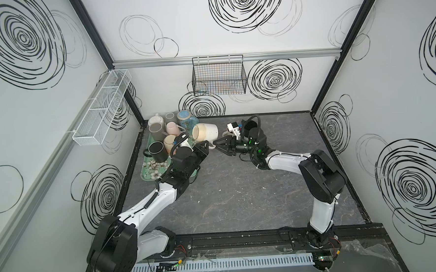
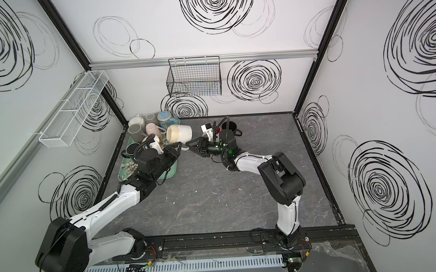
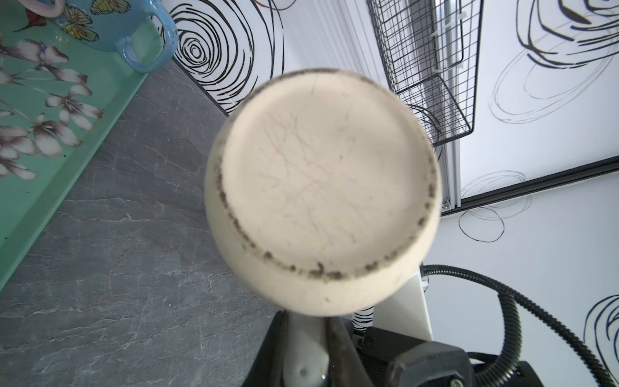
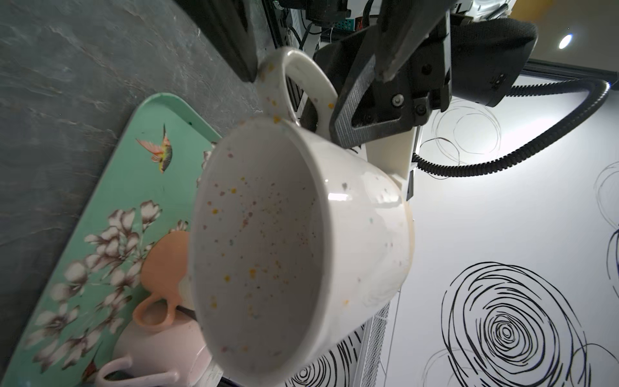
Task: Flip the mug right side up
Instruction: 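Grasp the cream mug's rim with right gripper while left gripper holds it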
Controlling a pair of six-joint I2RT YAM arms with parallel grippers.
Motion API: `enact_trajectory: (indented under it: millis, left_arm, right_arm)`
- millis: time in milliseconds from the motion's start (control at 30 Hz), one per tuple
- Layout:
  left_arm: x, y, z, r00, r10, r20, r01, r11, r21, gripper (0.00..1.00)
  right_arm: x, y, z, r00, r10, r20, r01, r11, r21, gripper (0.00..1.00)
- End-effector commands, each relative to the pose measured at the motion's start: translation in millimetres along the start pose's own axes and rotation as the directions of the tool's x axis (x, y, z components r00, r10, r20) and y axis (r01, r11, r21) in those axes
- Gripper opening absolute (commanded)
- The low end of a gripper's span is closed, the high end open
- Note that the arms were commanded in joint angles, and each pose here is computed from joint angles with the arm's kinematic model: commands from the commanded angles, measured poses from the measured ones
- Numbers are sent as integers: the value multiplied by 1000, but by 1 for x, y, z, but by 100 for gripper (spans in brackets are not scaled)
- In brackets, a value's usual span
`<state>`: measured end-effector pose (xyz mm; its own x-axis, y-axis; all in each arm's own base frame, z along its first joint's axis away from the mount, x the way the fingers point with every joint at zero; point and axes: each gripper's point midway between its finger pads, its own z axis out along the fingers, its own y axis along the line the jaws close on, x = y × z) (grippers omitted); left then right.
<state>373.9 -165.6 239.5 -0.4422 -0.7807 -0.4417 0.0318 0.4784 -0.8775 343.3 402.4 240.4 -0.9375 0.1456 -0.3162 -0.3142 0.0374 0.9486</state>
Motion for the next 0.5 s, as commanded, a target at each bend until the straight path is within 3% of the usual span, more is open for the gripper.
enact_trajectory:
  millis: [0,233,467]
  left_arm:
    - [-28,-67,-14,994,-32,100,6,968,252,0]
    - [-26,-75,-19,994,-49,95,20,959,283,0]
    - [-22,-78,-22,994,-67,85,38,952,303,0]
  right_arm:
    - [-4,22,6,1000,-14,-4,13,997,-81,59]
    - [-6,28,10,1000,-9,-4,9,994,-113,58]
    - [-6,36,15,1000,-11,-17,8,989,-147,50]
